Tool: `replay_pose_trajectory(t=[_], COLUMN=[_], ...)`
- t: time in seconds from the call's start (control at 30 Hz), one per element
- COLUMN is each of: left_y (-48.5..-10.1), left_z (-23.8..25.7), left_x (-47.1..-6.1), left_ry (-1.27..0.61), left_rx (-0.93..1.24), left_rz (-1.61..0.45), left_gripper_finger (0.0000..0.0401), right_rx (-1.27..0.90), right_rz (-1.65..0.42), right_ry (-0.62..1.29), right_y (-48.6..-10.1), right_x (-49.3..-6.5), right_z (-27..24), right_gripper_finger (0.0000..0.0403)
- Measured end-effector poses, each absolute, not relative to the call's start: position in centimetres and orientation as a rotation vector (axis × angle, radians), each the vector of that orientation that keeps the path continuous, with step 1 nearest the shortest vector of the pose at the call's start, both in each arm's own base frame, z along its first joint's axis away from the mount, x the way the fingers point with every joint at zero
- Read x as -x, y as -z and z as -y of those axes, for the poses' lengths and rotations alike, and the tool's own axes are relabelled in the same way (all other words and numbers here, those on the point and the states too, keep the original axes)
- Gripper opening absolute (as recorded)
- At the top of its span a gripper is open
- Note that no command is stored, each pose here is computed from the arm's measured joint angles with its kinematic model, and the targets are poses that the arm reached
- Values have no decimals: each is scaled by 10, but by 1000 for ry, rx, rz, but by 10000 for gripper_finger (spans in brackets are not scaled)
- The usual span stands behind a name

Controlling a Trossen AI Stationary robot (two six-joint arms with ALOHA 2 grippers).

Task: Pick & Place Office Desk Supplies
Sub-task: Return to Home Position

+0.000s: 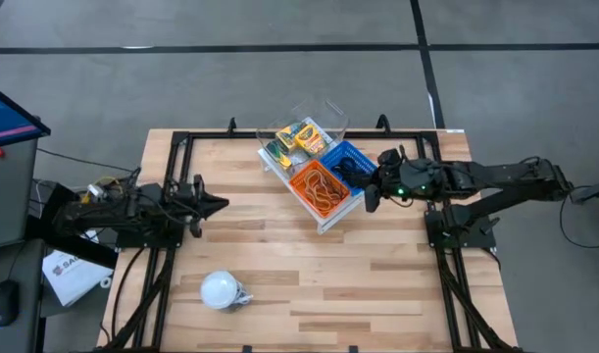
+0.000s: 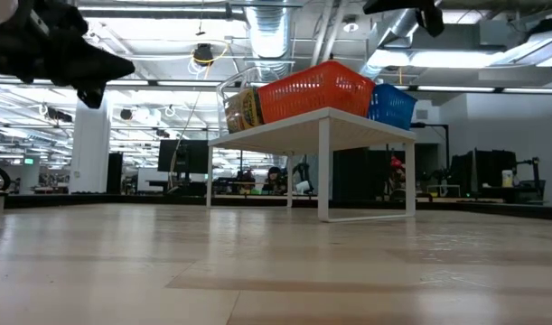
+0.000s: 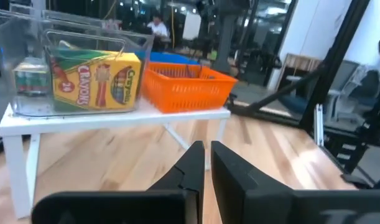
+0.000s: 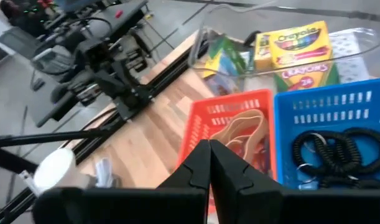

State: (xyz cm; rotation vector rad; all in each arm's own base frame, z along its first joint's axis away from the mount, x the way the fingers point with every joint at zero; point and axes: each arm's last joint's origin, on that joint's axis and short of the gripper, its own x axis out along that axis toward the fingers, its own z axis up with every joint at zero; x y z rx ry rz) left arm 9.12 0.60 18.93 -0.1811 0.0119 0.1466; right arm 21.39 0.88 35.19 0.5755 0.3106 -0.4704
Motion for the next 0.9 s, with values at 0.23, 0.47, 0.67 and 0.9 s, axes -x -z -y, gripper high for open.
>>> replay_pose_trajectory(t=[0.23, 0.47, 0.67, 0.9], left_y=[-172, -172, -168, -165], left_z=[-4, -7, -7, -8], left_x=[-94, -95, -99, -103], left_ry=[-104, -182, -212, -218], left_rx=[184, 141, 284, 281], left_rz=[-37, -35, -66, -106], left_gripper_finger=[17, 17, 17, 17], right_rx=[-559, -539, -461, -335], right_rz=[-290, -303, -325, -305], right_ry=[466, 448, 431, 277], right_y=[-354, -354, -353, -328], right_x=[-210, -210, -212, -218], right_z=[-18, -22, -22, -9], right_gripper_finger=[0, 0, 0, 0])
